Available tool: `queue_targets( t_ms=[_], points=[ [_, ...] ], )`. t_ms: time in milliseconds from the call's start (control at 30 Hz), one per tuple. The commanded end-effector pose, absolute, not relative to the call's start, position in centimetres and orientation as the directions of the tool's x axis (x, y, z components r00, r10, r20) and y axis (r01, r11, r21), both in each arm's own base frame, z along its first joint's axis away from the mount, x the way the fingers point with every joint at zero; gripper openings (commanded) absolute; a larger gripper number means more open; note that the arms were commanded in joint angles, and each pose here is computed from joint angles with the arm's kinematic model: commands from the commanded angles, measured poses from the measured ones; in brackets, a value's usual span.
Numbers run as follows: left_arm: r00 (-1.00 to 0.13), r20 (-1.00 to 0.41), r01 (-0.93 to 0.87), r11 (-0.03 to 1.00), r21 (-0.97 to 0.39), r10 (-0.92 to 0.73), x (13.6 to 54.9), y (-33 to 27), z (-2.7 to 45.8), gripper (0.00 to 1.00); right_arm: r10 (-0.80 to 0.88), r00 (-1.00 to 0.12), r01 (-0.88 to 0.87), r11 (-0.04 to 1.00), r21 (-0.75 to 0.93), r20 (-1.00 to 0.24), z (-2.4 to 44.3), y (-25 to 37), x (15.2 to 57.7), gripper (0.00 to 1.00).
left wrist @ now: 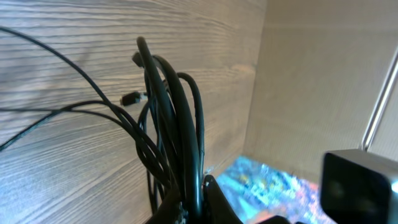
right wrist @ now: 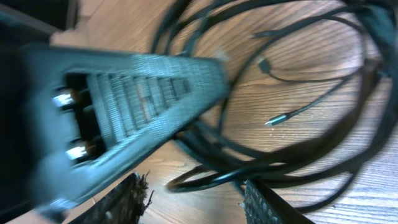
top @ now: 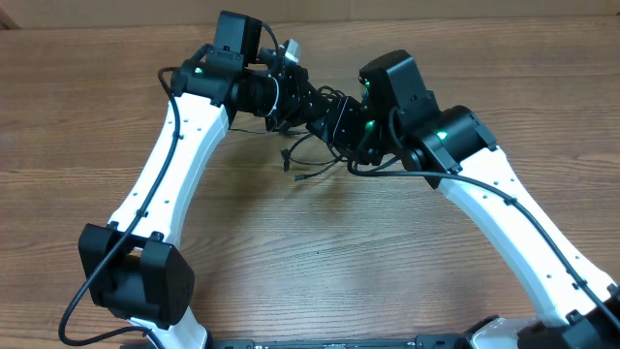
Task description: Untangle cables
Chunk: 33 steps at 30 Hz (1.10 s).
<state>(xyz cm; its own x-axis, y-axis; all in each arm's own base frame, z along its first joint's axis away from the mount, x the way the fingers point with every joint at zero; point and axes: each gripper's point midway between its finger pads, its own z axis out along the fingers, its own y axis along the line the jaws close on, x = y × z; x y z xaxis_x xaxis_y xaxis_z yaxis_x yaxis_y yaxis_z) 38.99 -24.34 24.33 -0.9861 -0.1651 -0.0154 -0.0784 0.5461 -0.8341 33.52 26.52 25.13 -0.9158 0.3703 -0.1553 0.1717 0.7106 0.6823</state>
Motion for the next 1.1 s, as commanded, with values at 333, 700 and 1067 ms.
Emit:
queue_targets(
  t_ms=[333,700,1067],
  points=[
    [-0.962,0.035,-0.18,0.535,-0.825,-0.27,39.3,-23.9,25.8,0.04,0.414,-0.902,0.247,0.73,0.637,-0.125,22.0,26.6,35.2,0.2],
    [-0.97,-0.217,0.1,0.629,-0.771,-0.111,39.5,-23.2,25.1,0.04,0.313,-0.943,0.164,0.74,0.652,-0.118,23.0,23.3,34.5,0.04],
    [-0.727,-0.583,0.671,0.556,-0.49,0.363,37.4,-22.6,23.8,0.04,0.2,-0.94,-0.064,0.693,0.718,-0.276,27.8,17.0,34.0,0.04]
  ],
)
